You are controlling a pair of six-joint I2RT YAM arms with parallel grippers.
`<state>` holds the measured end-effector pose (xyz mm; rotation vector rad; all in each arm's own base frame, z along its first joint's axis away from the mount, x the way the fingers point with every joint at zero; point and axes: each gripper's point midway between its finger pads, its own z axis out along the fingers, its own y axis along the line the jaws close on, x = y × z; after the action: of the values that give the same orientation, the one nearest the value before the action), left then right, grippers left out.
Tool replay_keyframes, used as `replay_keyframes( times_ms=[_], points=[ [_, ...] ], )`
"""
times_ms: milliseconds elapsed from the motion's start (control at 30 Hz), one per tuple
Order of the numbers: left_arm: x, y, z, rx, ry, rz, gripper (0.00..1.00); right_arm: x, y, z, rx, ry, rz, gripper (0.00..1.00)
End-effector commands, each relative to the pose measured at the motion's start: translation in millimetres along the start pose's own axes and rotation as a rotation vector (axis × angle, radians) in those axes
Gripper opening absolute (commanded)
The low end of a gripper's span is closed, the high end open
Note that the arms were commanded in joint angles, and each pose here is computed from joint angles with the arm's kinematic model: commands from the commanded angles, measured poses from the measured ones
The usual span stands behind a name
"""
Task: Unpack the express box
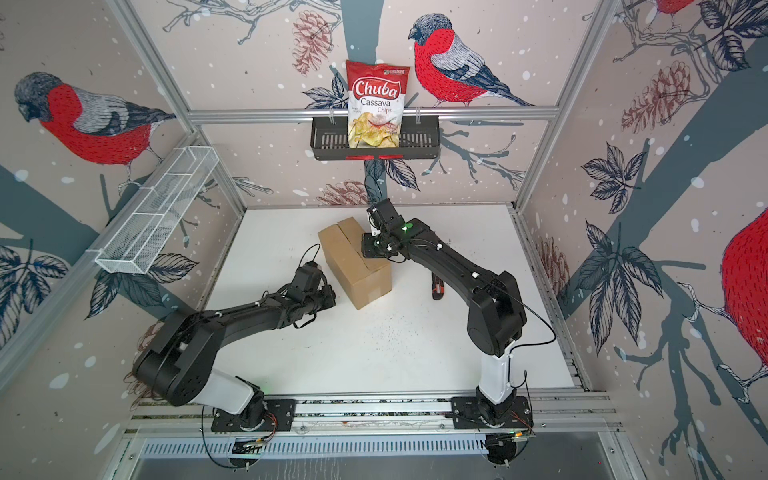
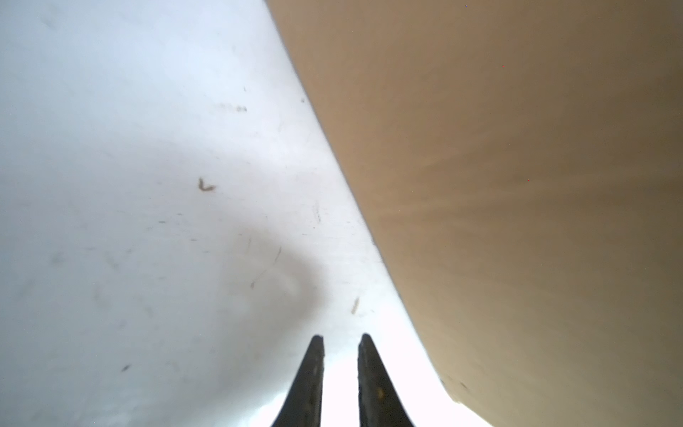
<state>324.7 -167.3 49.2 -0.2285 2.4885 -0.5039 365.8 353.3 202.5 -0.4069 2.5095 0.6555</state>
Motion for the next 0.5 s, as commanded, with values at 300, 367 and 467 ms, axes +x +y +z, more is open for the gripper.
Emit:
replay_keyframes(
  times_ms=[300, 367, 467],
  points=[
    [-50.3, -53.0, -77.4, 0.197, -0.149, -0.038, 0.34, -6.4, -75.7, -69.7, 0.183, -0.119, 0.076, 0.54],
    [-60.6, -63.1, -89.7, 0.223, -0.177, -0.029, 0.39, 5.4, -106.6, -73.4, 0.229, -0.115, 0.110, 0.60],
    [-75.0, -80.3, -104.8, 0.266, -0.209, 0.000, 0.46, 26.8, -152.1, -76.2, 0.309, -0.091, 0.163, 0.65]
  ],
)
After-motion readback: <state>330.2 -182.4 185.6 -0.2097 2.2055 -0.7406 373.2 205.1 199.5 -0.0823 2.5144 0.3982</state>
